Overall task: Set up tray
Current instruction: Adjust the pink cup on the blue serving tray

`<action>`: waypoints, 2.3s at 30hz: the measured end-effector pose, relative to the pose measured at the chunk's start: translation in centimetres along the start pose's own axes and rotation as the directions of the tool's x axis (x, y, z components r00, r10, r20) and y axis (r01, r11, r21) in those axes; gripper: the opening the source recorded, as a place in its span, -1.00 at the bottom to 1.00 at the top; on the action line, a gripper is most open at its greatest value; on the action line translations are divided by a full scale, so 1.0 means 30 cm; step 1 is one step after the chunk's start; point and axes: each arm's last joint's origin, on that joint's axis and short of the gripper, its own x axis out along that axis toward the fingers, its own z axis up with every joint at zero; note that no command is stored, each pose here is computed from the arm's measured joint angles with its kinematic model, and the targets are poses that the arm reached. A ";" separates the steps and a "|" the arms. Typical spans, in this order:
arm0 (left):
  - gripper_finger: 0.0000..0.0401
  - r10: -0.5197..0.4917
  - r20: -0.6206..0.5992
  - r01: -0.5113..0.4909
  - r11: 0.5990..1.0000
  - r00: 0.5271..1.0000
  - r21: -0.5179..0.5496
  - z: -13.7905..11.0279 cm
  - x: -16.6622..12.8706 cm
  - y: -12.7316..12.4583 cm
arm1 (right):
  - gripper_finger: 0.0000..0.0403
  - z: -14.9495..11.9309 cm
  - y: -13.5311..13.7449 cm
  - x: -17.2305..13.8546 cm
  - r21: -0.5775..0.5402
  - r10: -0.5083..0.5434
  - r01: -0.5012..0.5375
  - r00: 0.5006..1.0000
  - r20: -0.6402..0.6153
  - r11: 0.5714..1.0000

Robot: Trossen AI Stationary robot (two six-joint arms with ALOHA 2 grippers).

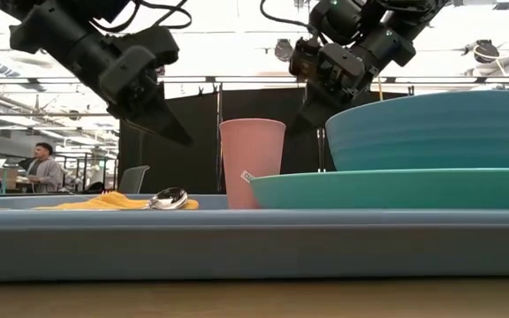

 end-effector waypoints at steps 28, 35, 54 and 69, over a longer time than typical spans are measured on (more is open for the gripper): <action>-0.98 -0.039 0.006 0.039 0.999 0.999 -0.019 0.009 0.011 0.009 | -1.00 -0.039 0.029 0.109 -0.003 0.015 -0.015 1.000 -0.028 1.000; -0.92 -0.039 0.005 0.039 0.999 0.999 -0.006 0.009 0.011 0.009 | -1.00 -0.027 0.039 0.109 -0.024 0.075 -0.074 0.997 0.004 0.997; -0.91 -0.059 -0.008 0.059 0.998 0.998 0.000 0.007 0.011 0.009 | -1.00 -0.022 0.018 0.107 -0.039 -0.014 0.015 1.000 0.022 0.999; -0.94 -0.060 -0.008 0.060 0.998 0.998 0.004 0.007 0.011 0.009 | -1.00 -0.014 0.063 0.109 -0.053 0.122 -0.119 0.992 0.043 0.991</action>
